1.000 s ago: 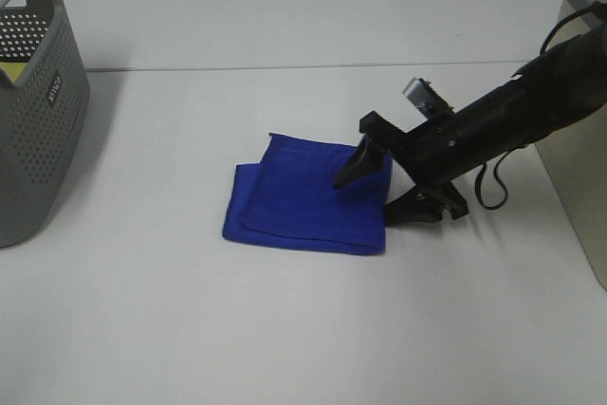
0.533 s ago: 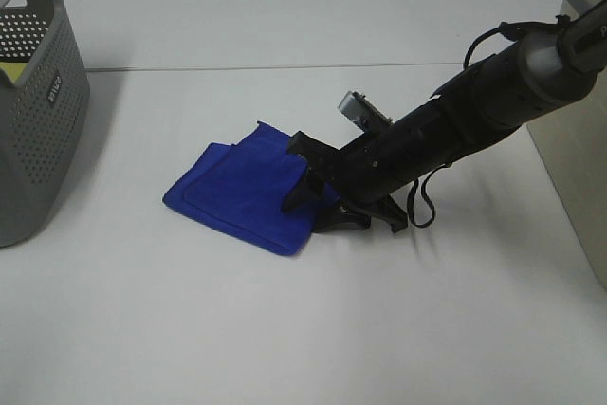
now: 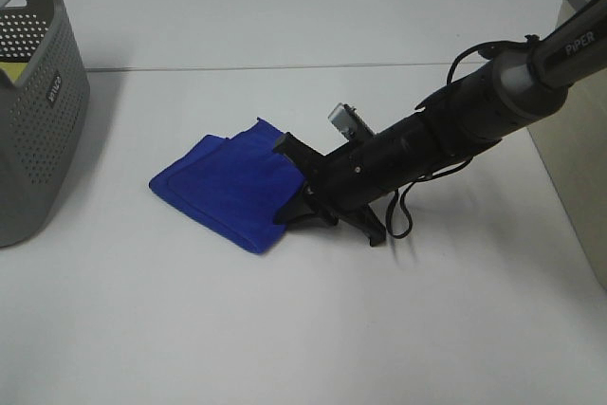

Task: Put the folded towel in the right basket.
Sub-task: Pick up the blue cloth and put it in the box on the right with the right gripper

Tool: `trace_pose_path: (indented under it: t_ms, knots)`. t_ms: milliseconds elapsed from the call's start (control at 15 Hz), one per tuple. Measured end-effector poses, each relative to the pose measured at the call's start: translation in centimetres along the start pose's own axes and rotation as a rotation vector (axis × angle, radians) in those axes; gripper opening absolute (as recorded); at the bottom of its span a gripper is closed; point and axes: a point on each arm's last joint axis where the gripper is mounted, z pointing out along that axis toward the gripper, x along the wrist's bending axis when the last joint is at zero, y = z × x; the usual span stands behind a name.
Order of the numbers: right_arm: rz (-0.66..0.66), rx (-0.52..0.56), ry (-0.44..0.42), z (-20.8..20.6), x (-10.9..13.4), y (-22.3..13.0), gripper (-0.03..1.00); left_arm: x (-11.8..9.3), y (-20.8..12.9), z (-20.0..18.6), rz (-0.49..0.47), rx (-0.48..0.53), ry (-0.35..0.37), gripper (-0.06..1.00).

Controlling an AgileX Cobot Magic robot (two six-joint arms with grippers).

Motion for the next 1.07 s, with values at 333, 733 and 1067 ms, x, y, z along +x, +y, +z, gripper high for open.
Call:
trace_pose_path:
  t_ms: [333,733,1067]
  knots:
    - [-0.049,0.002,0.02,-0.3,0.7,0.3,0.05,0.0,0.0,0.0,0.0,0.0,0.0,0.99]
    - [-0.285,-0.196,0.124,-7.8,7.1,0.8,0.05,0.0,0.0,0.0,0.0,0.0,0.0,0.99]
    - [-0.439,-0.416,0.247,-17.7,11.8,0.1,0.05,0.0,0.0,0.0,0.0,0.0,0.0,0.99]
